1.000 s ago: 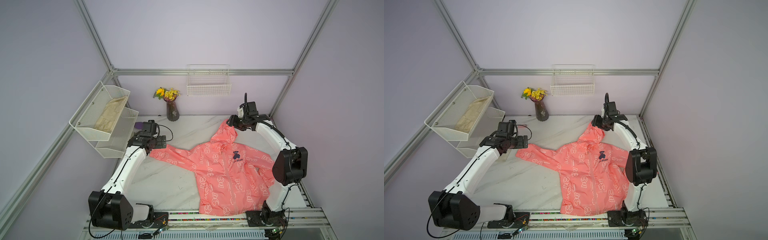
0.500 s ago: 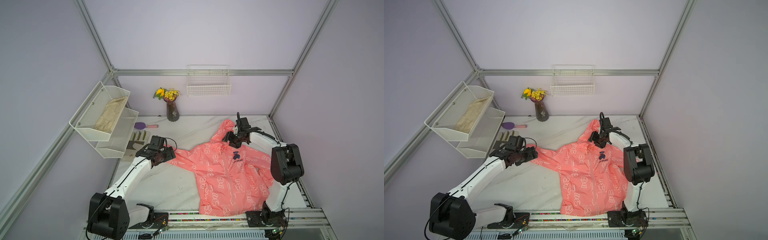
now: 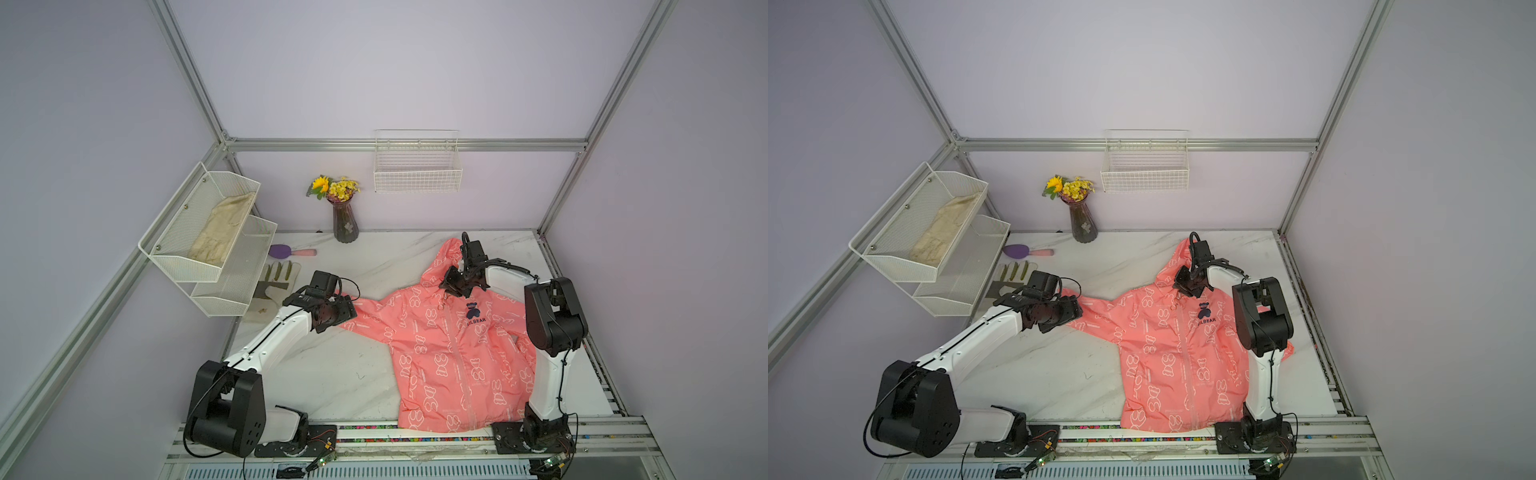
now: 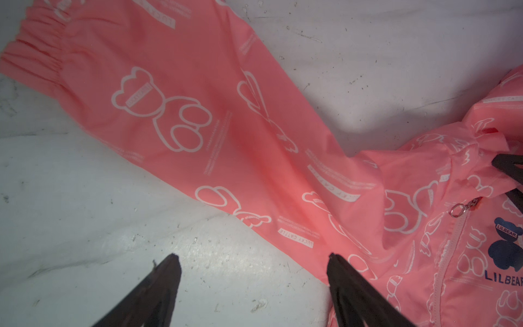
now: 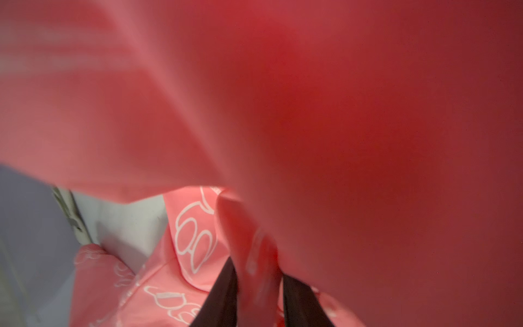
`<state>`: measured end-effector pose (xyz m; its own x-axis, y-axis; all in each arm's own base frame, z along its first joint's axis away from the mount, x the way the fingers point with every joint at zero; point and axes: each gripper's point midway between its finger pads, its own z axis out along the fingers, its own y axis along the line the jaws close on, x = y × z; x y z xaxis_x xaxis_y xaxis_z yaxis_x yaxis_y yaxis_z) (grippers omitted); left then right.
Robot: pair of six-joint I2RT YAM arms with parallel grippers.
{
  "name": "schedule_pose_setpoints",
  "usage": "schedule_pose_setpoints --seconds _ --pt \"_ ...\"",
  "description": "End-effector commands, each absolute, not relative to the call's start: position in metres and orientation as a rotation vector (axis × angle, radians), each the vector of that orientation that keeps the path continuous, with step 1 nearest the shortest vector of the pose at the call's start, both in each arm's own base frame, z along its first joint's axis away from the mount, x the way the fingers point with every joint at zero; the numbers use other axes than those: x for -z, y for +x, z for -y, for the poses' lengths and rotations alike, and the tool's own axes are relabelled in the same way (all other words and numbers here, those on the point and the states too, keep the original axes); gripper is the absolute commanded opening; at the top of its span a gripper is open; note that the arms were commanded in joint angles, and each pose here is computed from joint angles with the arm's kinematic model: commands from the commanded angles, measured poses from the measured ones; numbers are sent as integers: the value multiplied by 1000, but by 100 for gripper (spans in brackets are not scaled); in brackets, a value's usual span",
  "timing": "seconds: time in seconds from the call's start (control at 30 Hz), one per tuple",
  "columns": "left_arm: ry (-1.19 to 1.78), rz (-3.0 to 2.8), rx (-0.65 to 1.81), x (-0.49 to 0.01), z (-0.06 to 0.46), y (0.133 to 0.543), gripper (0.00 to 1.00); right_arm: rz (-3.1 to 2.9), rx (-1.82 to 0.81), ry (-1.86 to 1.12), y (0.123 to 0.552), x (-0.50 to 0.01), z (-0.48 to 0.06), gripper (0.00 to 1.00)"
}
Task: Unzip the jacket
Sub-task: Flatten out the jacket at the center of the board.
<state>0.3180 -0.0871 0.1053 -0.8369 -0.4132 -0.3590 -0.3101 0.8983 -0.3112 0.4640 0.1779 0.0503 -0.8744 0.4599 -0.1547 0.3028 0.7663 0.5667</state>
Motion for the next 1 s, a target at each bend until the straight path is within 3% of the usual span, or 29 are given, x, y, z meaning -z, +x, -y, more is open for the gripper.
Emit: schedule_pose_setpoints --seconds 0.0,0.1,0.33,0.4,0.5,0.57,0.77,0.97 --pt "-490 -2560 368 -131 93 340 78 -2564 -865 475 496 -77 -206 10" --pt "-483 -2558 365 -132 95 345 75 -2546 -895 396 509 -88 -228 0" --pt "-483 -2564 320 -127 91 358 73 -2541 -910 313 535 -84 -280 0" --pt "-489 -2560 316 -127 88 361 73 -2557 -909 284 538 -76 -299 10" --pt "-504 -2549 313 -131 83 367 75 -2612 -912 188 534 -69 -328 37" --pt "-514 -2529 319 -138 82 371 75 -2621 -903 148 530 -74 -333 46" --pt "-484 -2481 410 -161 92 381 74 -2510 -777 155 523 -146 -273 60" --pt "-460 -2513 503 -159 121 374 72 -2402 -594 381 487 -214 -144 68"
